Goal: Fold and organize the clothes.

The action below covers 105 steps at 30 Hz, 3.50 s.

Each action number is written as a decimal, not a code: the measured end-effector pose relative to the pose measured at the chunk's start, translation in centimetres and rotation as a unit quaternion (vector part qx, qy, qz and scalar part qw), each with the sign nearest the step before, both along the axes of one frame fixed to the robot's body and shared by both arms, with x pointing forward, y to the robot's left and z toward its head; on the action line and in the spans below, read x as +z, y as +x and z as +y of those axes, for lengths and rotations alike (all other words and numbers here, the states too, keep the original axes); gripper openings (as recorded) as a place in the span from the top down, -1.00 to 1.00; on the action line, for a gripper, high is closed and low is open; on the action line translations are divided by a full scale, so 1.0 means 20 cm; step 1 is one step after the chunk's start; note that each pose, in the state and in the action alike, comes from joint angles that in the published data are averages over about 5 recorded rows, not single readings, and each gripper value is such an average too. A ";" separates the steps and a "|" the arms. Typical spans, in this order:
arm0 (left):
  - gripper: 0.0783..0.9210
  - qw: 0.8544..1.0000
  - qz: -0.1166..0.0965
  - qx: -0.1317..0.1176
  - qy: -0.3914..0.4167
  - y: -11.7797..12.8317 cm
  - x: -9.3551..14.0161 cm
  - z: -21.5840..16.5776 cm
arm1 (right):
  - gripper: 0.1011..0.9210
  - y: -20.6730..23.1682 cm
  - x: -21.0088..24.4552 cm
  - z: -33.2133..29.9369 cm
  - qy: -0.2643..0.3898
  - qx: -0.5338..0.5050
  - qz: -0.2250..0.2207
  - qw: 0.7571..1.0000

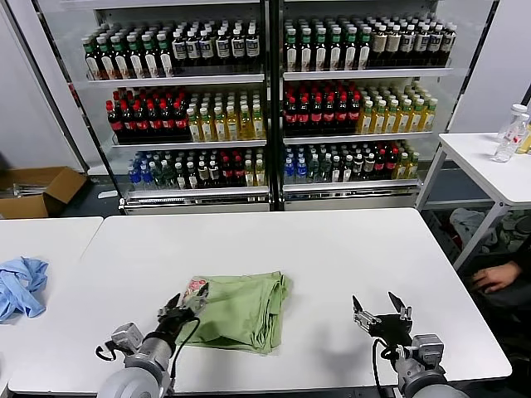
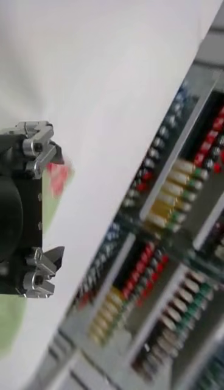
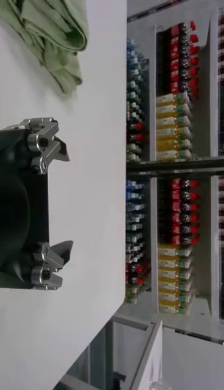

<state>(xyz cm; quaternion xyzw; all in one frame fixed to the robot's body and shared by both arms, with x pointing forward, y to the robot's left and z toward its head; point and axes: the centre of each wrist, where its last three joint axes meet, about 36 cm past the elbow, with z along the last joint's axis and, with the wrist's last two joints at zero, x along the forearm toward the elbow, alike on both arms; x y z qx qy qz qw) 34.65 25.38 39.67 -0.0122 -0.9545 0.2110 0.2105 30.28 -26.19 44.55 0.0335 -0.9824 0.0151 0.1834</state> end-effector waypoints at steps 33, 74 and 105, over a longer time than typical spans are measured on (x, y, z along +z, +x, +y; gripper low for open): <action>0.89 0.979 0.020 -0.030 -0.202 0.12 -0.16 0.15 | -0.76 -0.03 0.02 -0.04 -0.004 -0.017 -0.007 1.000; 0.92 0.994 -0.058 -0.087 -0.011 0.35 0.13 -0.35 | -0.76 -0.06 0.14 -0.08 0.005 -0.039 -0.053 0.998; -0.76 0.984 -0.154 -0.090 0.023 0.18 0.23 -0.57 | -0.65 0.58 -0.13 0.45 0.116 0.030 0.065 0.991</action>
